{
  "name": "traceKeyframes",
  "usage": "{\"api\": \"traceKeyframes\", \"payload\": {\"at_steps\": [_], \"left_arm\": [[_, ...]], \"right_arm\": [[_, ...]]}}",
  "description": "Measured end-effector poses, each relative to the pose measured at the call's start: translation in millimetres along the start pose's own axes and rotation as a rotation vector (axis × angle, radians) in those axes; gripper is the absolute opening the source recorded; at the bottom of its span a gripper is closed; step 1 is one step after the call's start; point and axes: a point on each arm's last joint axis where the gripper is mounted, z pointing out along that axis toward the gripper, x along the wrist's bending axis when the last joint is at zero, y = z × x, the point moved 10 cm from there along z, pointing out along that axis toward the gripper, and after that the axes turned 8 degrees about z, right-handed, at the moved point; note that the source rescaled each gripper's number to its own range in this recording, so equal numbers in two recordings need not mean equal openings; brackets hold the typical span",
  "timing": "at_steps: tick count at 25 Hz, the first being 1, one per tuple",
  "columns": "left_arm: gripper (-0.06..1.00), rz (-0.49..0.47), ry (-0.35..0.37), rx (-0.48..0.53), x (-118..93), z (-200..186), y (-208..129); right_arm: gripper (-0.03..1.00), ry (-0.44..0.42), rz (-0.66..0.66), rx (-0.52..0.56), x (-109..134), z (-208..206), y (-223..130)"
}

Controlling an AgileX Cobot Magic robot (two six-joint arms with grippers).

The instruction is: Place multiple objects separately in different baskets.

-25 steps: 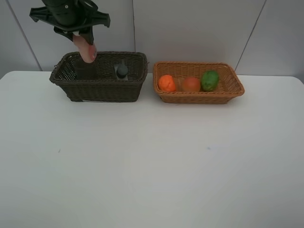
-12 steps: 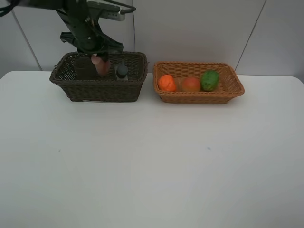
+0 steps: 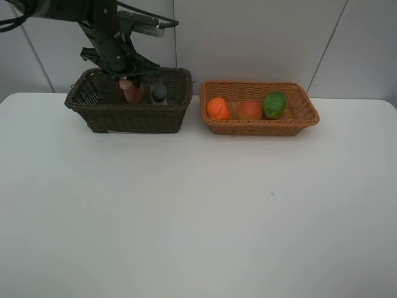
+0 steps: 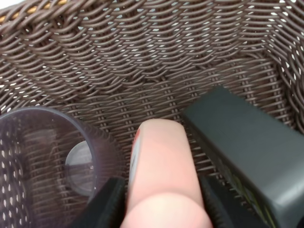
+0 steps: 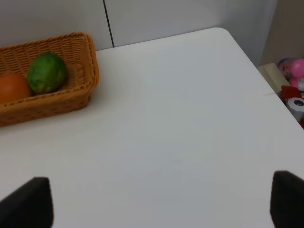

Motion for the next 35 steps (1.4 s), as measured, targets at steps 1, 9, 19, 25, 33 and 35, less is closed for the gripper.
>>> {"api": "traceKeyframes", "payload": {"at_steps": [1, 9, 19, 25, 33, 35], "left_arm": [[0.52, 0.002, 0.001, 0.001, 0, 0, 0], [0.94, 0.011, 0.005, 0.011, -1, -7, 0], [0.95, -0.059, 0.026, -0.048, 27, -108, 7], [0.95, -0.12, 0.07, -0.095, 62, -197, -51], [0.95, -0.209, 0.088, -0.288, 71, -336, -132], [0.95, -0.217, 0.082, -0.316, 69, -360, -156]], "right_arm": [[1.0, 0.0, 0.0, 0.0, 0, 0, 0], [1.0, 0.0, 0.0, 0.0, 0, 0, 0], [1.0, 0.0, 0.0, 0.0, 0, 0, 0], [1.0, 0.0, 0.0, 0.0, 0, 0, 0], [1.0, 0.0, 0.0, 0.0, 0, 0, 0], [1.0, 0.0, 0.0, 0.0, 0, 0, 0]]}}
